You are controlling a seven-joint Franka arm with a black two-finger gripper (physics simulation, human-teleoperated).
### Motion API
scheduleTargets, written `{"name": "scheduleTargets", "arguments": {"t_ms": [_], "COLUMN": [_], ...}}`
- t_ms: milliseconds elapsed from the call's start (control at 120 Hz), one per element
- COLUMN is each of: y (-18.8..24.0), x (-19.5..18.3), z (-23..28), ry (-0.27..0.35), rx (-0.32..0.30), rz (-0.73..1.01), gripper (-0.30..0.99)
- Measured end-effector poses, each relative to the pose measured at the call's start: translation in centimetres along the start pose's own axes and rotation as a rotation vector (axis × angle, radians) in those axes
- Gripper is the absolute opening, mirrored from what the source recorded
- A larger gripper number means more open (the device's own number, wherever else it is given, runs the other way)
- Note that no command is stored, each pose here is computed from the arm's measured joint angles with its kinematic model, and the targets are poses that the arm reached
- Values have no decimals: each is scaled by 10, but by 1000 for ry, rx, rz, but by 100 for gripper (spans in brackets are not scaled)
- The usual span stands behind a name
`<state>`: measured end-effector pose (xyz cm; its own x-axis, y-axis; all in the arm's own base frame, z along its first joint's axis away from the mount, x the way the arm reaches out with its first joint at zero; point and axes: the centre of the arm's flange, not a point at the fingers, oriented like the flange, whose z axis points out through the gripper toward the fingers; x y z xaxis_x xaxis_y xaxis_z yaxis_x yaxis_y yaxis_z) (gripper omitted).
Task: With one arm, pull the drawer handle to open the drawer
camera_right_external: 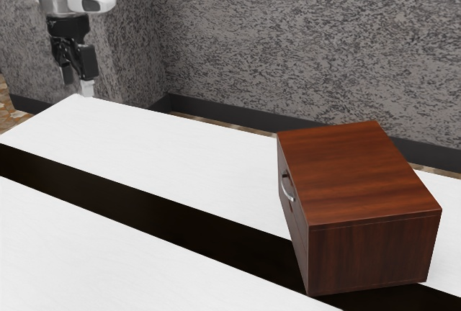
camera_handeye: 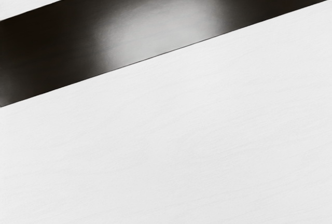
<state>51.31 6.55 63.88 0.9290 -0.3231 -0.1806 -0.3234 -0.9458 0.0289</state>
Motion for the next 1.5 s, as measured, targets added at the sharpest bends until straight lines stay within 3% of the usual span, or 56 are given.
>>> {"name": "scheduleTargets", "arguments": {"t_ms": [200,358,458,575,675,767,908,1192,1500], "y": [14,34,36,44,53,61,87,117,157], "x": [8,-6,-7,1,15,31,57,103,134], "z": [-12,0,39,81,103,118,127,150,173], "ry": [83,76,18,14,63,164,275,339,444], "rx": [50,55,32,43,88,107,193,313,331], "rz": [138,247,361,566,779,972,1263,1668,1913], "gripper": [69,69,69,69,69,69,69,67,57]}}
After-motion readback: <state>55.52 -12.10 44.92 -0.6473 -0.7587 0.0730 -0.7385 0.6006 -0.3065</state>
